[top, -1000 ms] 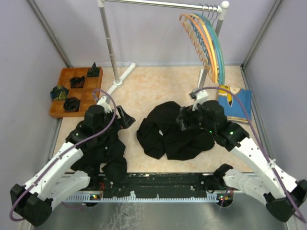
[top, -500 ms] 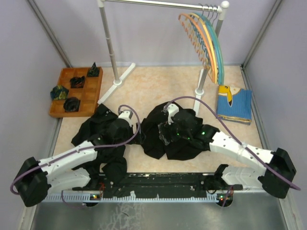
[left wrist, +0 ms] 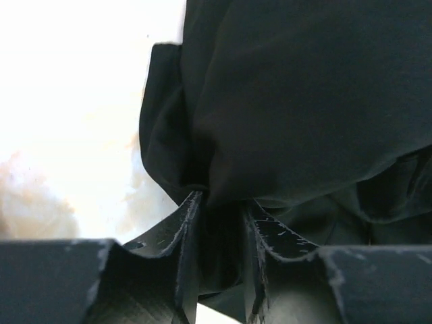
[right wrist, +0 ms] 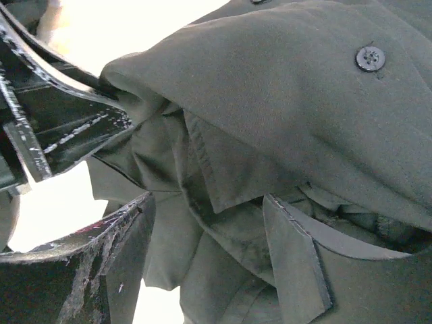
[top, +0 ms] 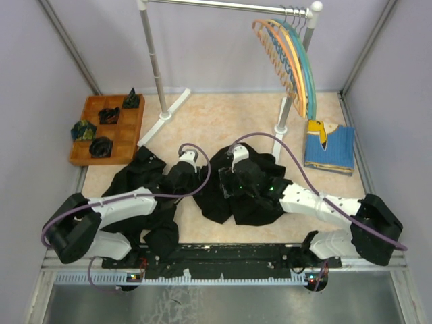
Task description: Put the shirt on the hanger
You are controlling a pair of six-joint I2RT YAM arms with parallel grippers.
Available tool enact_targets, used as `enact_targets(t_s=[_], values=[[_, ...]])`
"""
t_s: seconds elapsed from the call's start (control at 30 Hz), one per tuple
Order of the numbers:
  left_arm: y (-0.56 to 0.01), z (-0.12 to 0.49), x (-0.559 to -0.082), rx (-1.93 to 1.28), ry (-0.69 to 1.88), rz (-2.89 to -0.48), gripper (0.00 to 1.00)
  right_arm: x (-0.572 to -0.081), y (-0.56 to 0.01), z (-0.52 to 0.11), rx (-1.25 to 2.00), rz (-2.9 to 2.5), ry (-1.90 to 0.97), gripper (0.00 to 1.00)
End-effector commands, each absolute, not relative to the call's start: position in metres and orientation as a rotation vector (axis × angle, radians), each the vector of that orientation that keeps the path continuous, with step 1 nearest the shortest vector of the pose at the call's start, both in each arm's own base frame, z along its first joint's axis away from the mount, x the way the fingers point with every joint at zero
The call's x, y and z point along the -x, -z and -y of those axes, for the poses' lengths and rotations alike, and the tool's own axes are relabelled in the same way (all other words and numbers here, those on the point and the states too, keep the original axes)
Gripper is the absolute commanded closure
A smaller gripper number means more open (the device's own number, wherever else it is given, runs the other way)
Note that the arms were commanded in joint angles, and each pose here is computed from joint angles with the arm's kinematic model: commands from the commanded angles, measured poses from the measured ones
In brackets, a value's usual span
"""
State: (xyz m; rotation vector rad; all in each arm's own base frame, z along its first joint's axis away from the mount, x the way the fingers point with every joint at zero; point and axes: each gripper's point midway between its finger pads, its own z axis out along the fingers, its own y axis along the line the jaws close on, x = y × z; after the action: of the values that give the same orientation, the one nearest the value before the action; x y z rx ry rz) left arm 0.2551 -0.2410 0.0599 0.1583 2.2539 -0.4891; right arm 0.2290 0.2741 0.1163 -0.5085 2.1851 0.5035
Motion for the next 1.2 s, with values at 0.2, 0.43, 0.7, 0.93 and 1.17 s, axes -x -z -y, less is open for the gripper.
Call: enact_targets(t_s=[0.2,0.43,0.7,0.93,1.17], values=[[-0.089,0.261,-0.274,-0.181,0.581,-2.158,0.87,-0.273,-0.12,-0.273,0.326,-2.113,-0.301,0.41],[-0.101,0.248,-0.277,-0.152,0.559,-2.143,1.0,-0.279,-0.154,-0.272,0.305,-2.05,-0.308,0.94],[-0.216,0.214,-0.341,-0.158,0.549,-1.966,1.0,-0.235,-0.27,-0.283,0.52,-1.892,-0.617,1.0],[-0.314,0.21,-0.409,-0.261,0.428,-1.85,1.0,-0.203,-0.401,-0.273,0.59,-1.713,-0.774,1.0],[-0.274,0.217,-0.456,-0.296,0.393,-1.979,0.58,-0.231,-0.412,-0.221,0.363,-1.798,-0.547,1.0]])
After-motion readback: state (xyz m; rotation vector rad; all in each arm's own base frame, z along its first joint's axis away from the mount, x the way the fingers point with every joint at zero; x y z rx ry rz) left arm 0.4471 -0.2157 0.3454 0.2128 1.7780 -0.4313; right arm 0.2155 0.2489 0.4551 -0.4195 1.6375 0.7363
